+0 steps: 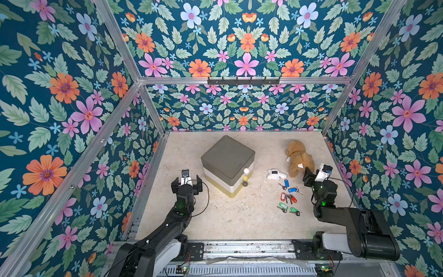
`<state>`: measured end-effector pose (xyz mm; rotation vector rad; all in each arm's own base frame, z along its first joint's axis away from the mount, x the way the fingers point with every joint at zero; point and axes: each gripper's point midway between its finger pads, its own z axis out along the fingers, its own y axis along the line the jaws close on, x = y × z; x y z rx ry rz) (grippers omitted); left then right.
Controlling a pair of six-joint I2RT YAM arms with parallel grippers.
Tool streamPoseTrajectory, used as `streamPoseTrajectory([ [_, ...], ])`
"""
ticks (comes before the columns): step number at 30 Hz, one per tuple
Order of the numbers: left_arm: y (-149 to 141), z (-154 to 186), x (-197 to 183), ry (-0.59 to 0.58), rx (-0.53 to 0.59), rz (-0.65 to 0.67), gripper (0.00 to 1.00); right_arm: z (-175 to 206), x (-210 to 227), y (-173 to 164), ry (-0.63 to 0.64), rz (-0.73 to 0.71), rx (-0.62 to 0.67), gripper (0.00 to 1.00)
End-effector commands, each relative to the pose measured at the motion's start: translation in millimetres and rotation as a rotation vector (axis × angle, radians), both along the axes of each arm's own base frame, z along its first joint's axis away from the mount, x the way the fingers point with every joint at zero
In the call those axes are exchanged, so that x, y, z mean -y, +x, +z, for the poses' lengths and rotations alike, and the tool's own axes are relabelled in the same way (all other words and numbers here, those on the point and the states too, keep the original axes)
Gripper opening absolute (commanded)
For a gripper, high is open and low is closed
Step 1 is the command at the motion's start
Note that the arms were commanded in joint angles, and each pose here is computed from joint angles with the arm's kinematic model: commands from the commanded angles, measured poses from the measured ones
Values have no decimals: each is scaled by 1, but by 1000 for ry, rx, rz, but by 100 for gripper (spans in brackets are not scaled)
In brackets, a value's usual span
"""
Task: Take the keys out of the drawer
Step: Reset both arms
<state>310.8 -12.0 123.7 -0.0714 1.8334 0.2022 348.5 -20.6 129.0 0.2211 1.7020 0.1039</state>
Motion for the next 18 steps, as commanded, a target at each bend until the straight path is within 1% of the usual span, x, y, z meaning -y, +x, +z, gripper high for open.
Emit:
streamPoseTrajectory([
  [1,11,22,4,-38,126,-51,99,16,0,2,-20,0,75,64],
  [5,20,12,0,-22,100,-68,99,12,1,4,-22,-4,66,64],
  [10,39,12,4,-24,102,-126,99,10,1,4,-21,-4,84,64],
  [12,46,13,5,-29,111,-152,99,7,0,5,-22,3,65,64],
  [14,53,13,6,-38,117,-168,99,7,0,5,-21,2,71,64],
  [18,61,10,5,-11,107,-181,99,7,0,4,-21,3,71,65],
])
